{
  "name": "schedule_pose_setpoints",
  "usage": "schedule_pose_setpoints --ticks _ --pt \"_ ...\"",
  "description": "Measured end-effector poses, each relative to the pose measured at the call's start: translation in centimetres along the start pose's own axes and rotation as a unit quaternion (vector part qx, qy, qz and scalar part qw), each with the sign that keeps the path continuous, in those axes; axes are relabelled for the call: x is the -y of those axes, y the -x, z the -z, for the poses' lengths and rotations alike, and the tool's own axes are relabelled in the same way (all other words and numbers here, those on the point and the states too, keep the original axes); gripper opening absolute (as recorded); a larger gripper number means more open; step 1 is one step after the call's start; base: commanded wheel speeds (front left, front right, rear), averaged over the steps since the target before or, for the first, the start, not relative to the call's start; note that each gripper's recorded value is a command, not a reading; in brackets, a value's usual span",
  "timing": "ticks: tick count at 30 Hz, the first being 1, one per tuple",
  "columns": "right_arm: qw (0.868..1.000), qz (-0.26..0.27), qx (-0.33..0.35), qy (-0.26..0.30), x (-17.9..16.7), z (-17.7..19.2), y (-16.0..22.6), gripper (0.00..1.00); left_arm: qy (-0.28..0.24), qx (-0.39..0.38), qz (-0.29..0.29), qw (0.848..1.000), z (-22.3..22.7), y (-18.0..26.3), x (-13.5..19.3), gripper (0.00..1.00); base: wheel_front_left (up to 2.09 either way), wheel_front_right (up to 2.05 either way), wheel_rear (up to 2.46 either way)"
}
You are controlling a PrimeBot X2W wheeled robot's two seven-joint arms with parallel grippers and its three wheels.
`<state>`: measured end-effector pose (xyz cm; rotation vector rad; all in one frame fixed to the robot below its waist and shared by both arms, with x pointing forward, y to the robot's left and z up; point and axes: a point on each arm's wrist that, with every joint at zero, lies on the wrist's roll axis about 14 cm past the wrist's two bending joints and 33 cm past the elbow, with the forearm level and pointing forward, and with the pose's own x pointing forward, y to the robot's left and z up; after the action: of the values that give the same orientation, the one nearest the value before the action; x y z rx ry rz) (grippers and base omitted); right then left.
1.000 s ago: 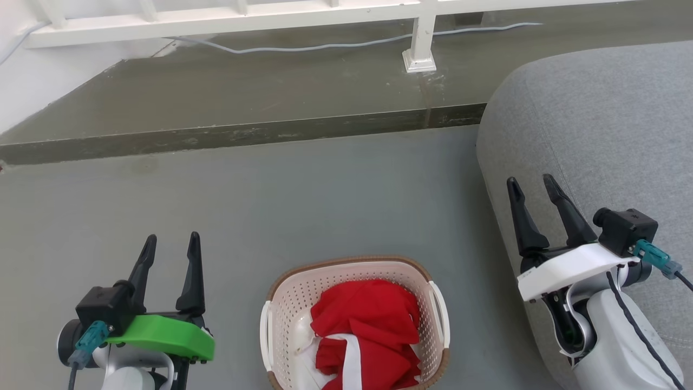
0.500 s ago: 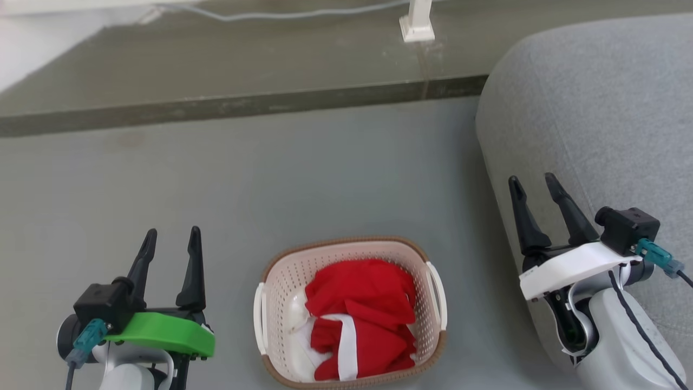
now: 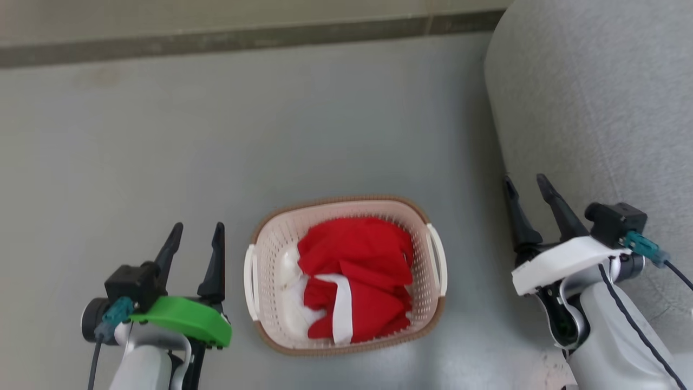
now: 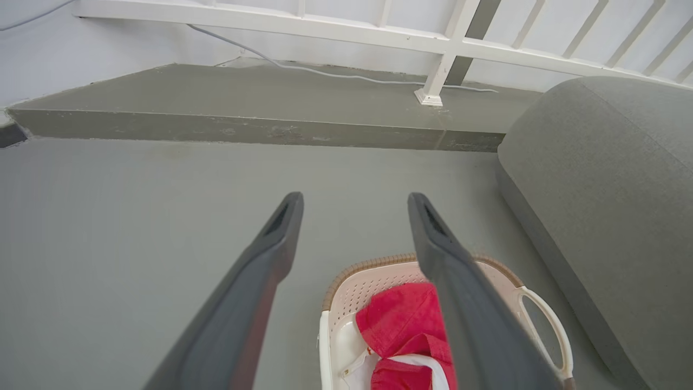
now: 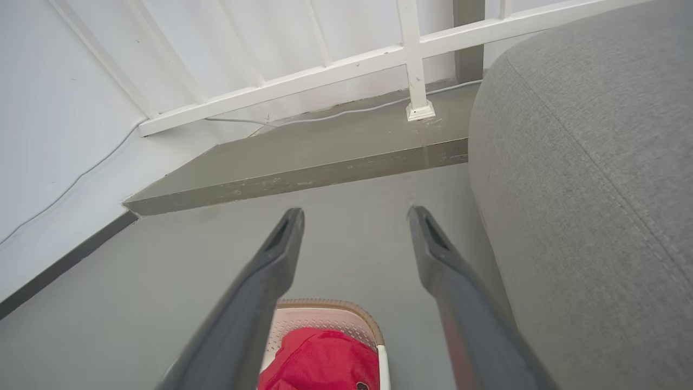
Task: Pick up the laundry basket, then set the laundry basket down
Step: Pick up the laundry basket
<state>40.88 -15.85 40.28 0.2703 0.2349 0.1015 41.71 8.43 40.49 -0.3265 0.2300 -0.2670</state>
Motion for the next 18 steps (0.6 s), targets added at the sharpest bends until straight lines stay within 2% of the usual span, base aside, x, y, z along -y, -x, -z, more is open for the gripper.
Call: schedule_pose_setpoints --ticks 7,18 --pt "0.999 0.003 -0.041 -0.01 0.4 2.9 -2.0 1.0 0.014 -0.068 -0.008 0.998 4.3 -1.7 -1.2 1.0 0.0 0.0 0.0" --pt "0.989 0.023 -0.146 -0.029 1.8 10.0 -2.1 1.0 0.048 -0.161 -0.037 0.985 10.1 -3.1 -3.5 1.0 0.0 0.0 0.0"
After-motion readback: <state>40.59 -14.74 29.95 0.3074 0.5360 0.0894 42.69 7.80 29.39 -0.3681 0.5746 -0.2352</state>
